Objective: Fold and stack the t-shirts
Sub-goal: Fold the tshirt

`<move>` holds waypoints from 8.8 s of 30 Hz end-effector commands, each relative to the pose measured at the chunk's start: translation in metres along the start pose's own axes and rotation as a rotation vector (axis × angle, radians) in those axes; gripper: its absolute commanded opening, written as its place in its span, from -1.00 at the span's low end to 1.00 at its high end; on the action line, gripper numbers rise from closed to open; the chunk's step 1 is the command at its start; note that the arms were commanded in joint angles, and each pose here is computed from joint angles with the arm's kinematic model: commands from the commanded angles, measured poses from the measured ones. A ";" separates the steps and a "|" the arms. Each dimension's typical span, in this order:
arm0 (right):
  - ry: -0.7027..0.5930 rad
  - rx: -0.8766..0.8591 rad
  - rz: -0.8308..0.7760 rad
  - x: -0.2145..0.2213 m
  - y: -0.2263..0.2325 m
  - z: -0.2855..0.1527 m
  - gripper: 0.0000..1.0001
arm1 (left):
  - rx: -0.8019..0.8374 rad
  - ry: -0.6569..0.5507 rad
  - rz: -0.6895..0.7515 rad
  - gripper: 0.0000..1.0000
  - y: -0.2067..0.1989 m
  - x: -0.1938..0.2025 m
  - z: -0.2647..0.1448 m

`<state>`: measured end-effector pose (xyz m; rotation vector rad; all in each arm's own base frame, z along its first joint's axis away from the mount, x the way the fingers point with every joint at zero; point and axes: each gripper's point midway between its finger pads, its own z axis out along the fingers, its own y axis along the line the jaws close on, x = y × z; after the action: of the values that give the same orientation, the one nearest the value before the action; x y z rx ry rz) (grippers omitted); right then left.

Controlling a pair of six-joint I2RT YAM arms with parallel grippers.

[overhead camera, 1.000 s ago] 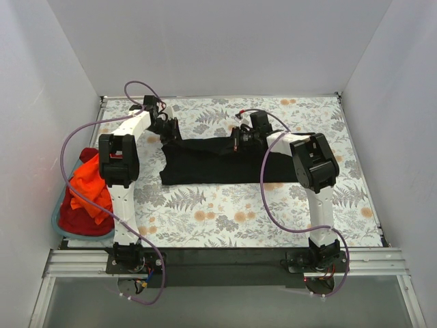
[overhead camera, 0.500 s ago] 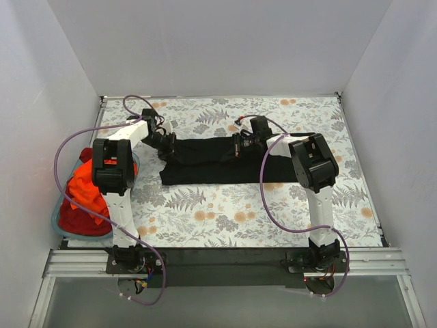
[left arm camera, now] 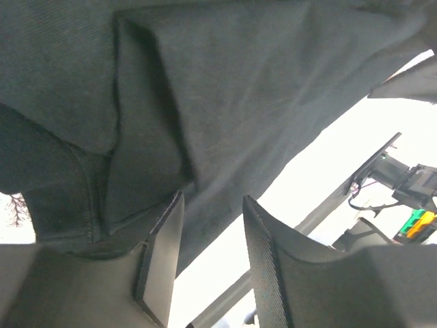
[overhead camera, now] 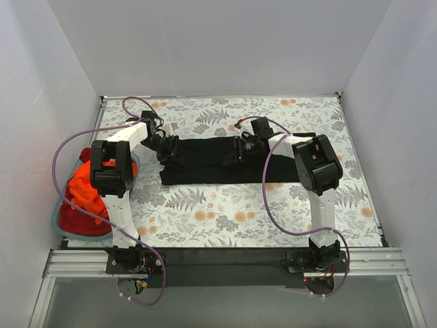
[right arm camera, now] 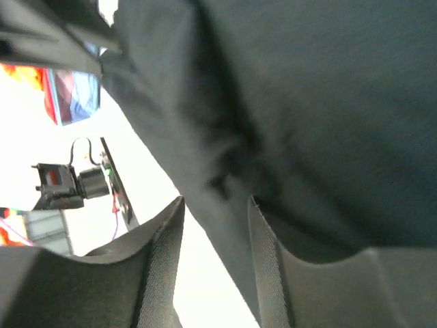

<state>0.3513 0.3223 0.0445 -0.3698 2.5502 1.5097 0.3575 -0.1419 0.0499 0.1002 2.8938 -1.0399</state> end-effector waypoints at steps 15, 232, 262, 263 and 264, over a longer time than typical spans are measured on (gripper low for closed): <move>-0.080 0.243 -0.321 -0.042 -0.001 -0.130 -0.59 | 0.121 -0.191 0.375 -0.63 -0.119 -0.053 0.021; 0.408 0.215 -1.558 0.225 -0.025 -0.085 -0.14 | 0.129 -0.202 1.652 0.14 -0.094 0.206 0.076; 0.278 0.176 -1.568 0.233 0.048 -0.099 -0.97 | 0.191 -0.171 1.629 -1.00 -0.131 0.229 0.040; 0.259 0.201 -1.581 0.224 0.052 -0.100 -0.97 | 0.182 -0.195 1.628 -1.00 -0.134 0.221 0.036; 0.248 0.216 -1.590 0.217 0.054 -0.102 -0.97 | 0.166 -0.238 1.623 -1.00 -0.138 0.205 0.029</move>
<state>0.1113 0.2220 0.0581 -1.9832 1.4705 0.5642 0.1219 -0.2622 0.0789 1.7913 1.4718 -0.7518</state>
